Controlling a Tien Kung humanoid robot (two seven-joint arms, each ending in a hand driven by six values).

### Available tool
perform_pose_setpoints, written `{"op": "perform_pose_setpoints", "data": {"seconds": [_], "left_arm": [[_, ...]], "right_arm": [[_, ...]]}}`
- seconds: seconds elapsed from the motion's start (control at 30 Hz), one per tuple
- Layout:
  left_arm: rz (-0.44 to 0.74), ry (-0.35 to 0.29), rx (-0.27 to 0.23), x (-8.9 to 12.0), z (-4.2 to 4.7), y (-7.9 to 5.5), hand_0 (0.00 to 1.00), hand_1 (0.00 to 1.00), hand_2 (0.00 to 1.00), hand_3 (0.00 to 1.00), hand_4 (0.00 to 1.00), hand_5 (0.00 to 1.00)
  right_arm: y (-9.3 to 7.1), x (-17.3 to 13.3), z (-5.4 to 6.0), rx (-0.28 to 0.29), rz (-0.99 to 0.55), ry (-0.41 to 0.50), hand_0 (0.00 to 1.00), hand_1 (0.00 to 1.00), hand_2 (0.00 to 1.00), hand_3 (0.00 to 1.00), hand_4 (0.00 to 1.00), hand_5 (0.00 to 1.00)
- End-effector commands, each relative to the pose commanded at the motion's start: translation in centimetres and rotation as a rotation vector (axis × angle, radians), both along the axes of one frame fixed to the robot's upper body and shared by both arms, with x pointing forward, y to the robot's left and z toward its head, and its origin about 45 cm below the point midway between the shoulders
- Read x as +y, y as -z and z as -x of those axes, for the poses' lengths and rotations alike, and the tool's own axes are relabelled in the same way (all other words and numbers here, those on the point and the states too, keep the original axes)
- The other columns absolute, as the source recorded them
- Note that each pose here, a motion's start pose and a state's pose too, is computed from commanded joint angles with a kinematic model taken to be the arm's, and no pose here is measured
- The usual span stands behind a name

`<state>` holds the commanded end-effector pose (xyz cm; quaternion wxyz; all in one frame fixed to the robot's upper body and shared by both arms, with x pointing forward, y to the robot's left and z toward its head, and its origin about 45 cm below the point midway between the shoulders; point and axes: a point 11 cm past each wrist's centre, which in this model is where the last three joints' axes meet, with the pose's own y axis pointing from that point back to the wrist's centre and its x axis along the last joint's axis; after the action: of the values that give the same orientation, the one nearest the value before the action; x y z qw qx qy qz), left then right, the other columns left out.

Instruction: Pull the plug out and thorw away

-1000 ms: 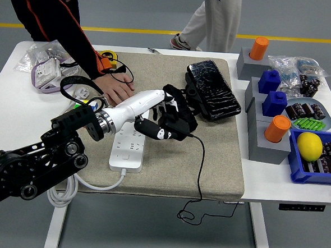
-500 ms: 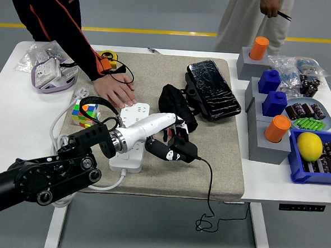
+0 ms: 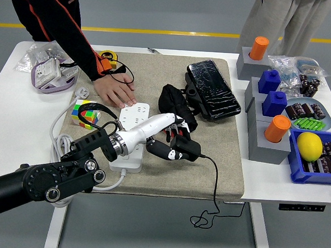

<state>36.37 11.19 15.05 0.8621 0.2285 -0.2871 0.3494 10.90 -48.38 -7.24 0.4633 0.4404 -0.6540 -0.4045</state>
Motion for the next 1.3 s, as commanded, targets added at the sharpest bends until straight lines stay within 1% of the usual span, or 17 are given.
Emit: {"op": "perform_pose_setpoints", "data": {"seconds": [0.07,0.1,0.17,0.27,0.3,0.47,0.5,0.67,0.7,0.87,0.9,1.0,1.03,1.07,1.17,1.27,1.3], "left_arm": [[-0.006,0.004,0.01,0.1,0.13,0.3,0.314,0.34,0.404,0.508,0.712,0.002],[-0.005,0.005,0.011,0.1,0.16,0.3,0.386,0.414,0.459,0.527,0.682,0.002],[-0.008,0.003,0.017,0.1,0.16,0.4,0.386,0.414,0.459,0.527,0.682,0.002],[-0.031,0.002,0.038,0.3,0.16,0.9,0.386,0.414,0.459,0.527,0.682,0.002],[-0.036,0.003,0.043,0.3,0.19,1.0,0.447,0.494,0.506,0.546,0.737,0.002],[-0.077,0.005,0.072,0.6,0.3,1.7,0.447,0.494,0.506,0.546,0.737,0.002],[-0.078,0.005,0.073,0.6,0.31,1.7,0.671,0.74,0.738,0.783,0.94,0.05],[-0.071,0.006,0.063,0.7,0.3,1.6,0.671,0.74,0.738,0.783,0.94,0.05],[-0.071,0.006,0.061,0.7,0.28,1.5,0.687,0.764,0.756,0.796,0.964,0.087],[-0.066,0.005,0.04,0.7,0.07,1.0,0.687,0.764,0.756,0.796,0.964,0.087],[-0.066,0.005,0.039,0.7,0.06,0.9,0.693,0.787,0.8,0.826,0.998,0.153],[-0.053,0.002,0.031,0.8,0.02,0.5,0.693,0.787,0.8,0.826,0.998,0.153],[-0.042,-0.001,0.028,0.9,0.04,0.3,0.693,0.787,0.8,0.826,0.998,0.153],[-0.021,-0.008,0.02,1.1,0.06,-0.2,0.696,0.792,0.799,0.831,0.998,0.185],[0.021,-0.027,0.003,1.7,0.07,-1.2,0.696,0.792,0.799,0.831,0.998,0.185],[0.08,-0.058,-0.028,2.7,0.06,-3.1,0.696,0.792,0.799,0.831,0.998,0.185],[0.09,-0.068,-0.037,3.2,0.12,-3.5,0.581,0.699,0.71,0.805,0.998,0.173]], "right_arm": [[0.0,0.0,0.0,-0.001,-0.001,0.001,0.633,0.626,0.62,0.568,0.989,0.443],[0.0,0.0,0.0,-0.001,-0.002,0.0,0.634,0.626,0.621,0.568,0.989,0.443],[0.0,0.0,0.0,0.0,-0.001,0.001,0.634,0.626,0.621,0.568,0.989,0.443],[0.0,0.1,0.0,-0.001,-0.002,0.001,0.634,0.626,0.621,0.568,0.989,0.443],[0.0,0.1,0.0,-0.002,-0.002,0.0,0.632,0.626,0.621,0.567,0.988,0.443],[0.0,0.1,-0.1,-0.002,-0.001,0.0,0.632,0.626,0.621,0.567,0.988,0.443],[0.0,0.1,0.0,-0.002,-0.001,0.001,0.632,0.626,0.621,0.568,0.989,0.444],[0.1,0.0,0.1,0.002,-0.001,0.001,0.632,0.626,0.621,0.568,0.989,0.444],[0.1,0.0,0.1,0.002,-0.001,0.001,0.631,0.626,0.622,0.567,0.988,0.443],[0.0,0.1,0.0,-0.001,-0.001,0.001,0.631,0.626,0.622,0.567,0.988,0.443],[0.0,0.1,0.0,-0.002,-0.001,0.002,0.631,0.626,0.622,0.567,0.988,0.442],[0.0,0.1,0.0,-0.003,-0.002,0.003,0.631,0.626,0.622,0.567,0.988,0.442],[0.0,0.1,0.0,-0.002,-0.002,0.004,0.631,0.626,0.622,0.567,0.988,0.442],[0.1,0.1,0.0,-0.002,-0.002,0.004,0.632,0.626,0.622,0.567,0.988,0.443],[0.1,0.1,0.1,-0.001,-0.003,0.005,0.632,0.626,0.622,0.567,0.988,0.443],[0.1,0.1,0.2,-0.001,-0.003,0.008,0.632,0.626,0.622,0.567,0.988,0.443],[0.1,0.1,0.3,0.0,-0.003,0.01,0.63,0.626,0.622,0.566,0.987,0.442]]}}
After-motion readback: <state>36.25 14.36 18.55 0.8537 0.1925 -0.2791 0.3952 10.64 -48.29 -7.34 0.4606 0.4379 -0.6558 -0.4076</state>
